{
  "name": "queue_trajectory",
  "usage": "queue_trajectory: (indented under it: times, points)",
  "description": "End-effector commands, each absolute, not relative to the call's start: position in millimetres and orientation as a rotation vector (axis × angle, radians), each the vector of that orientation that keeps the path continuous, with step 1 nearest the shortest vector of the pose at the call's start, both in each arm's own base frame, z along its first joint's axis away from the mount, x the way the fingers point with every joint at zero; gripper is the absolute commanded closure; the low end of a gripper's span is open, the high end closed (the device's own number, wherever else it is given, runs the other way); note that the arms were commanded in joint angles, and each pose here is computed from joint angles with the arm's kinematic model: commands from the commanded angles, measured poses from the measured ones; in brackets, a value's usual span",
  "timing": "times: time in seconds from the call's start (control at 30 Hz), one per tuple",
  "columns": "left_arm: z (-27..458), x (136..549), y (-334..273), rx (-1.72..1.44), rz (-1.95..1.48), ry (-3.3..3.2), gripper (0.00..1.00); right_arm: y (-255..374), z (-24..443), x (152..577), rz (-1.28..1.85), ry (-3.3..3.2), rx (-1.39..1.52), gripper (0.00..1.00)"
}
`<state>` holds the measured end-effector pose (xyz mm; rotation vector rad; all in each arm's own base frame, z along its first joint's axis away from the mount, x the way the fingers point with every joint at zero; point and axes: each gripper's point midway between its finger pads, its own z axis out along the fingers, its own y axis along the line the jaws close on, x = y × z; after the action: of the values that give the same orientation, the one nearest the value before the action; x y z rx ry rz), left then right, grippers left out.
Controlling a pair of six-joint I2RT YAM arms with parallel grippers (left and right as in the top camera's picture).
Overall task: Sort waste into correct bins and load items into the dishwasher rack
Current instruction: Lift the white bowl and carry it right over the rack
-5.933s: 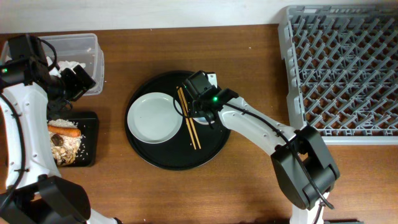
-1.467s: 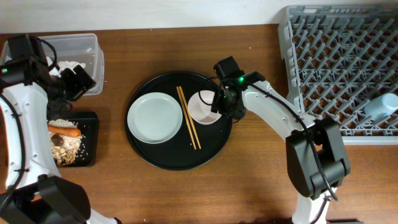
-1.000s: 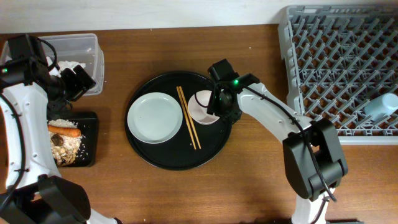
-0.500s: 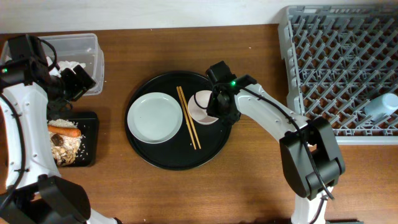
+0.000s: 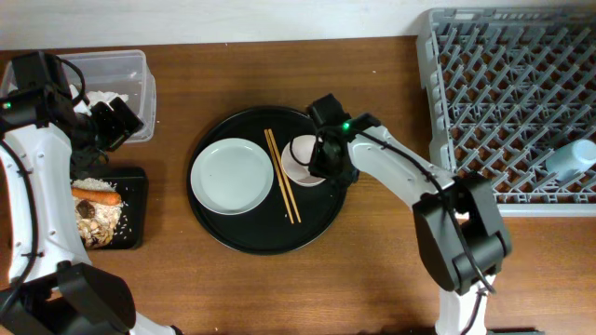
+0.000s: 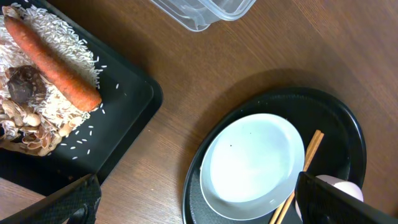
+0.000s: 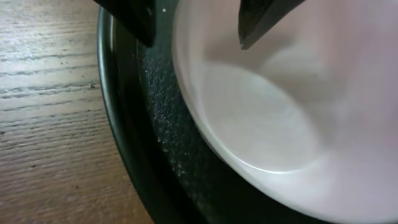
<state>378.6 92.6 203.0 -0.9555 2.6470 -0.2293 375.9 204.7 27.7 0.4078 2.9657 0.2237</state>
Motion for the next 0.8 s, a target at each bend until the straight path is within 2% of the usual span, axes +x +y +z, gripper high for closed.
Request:
queue_trajectory:
  times: [0.0,0.3,0.4,0.5,0.63,0.7,0.77]
  points:
    - [213.7,376.3,92.5,-0.961,-0.227,2.616,0.01,204.6,17.1,371.3,0.172,2.977,0.398,0.61]
    - [213.7,376.4,92.6,-0.961,-0.227,2.615,0.01,205.9,18.0,373.9,0.184,2.968,0.398,0.64]
    - [213.7,376.4,92.6,-0.961,-0.227,2.615,0.01,204.1,18.9,375.0,0.185,2.965,0.405,0.71]
    - [213.7,376.3,92.6,-0.961,-0.227,2.616,0.01,201.1,19.3,375.9,0.187,2.966,0.418,0.72]
    - [213.7,376.3,92.5,-0.961,-0.227,2.616,0.01,198.6,19.6,377.1,0.222,2.977,0.442,0.85]
    - [213.7,376.3,92.5,-0.961,-0.227,2.616,0.01,197.4,19.6,377.8,0.231,2.979,0.451,0.87]
    - [213.7,376.3,92.5,-0.961,-0.227,2.616,0.01,196.6,20.4,378.3,0.231,2.976,0.453,0.96]
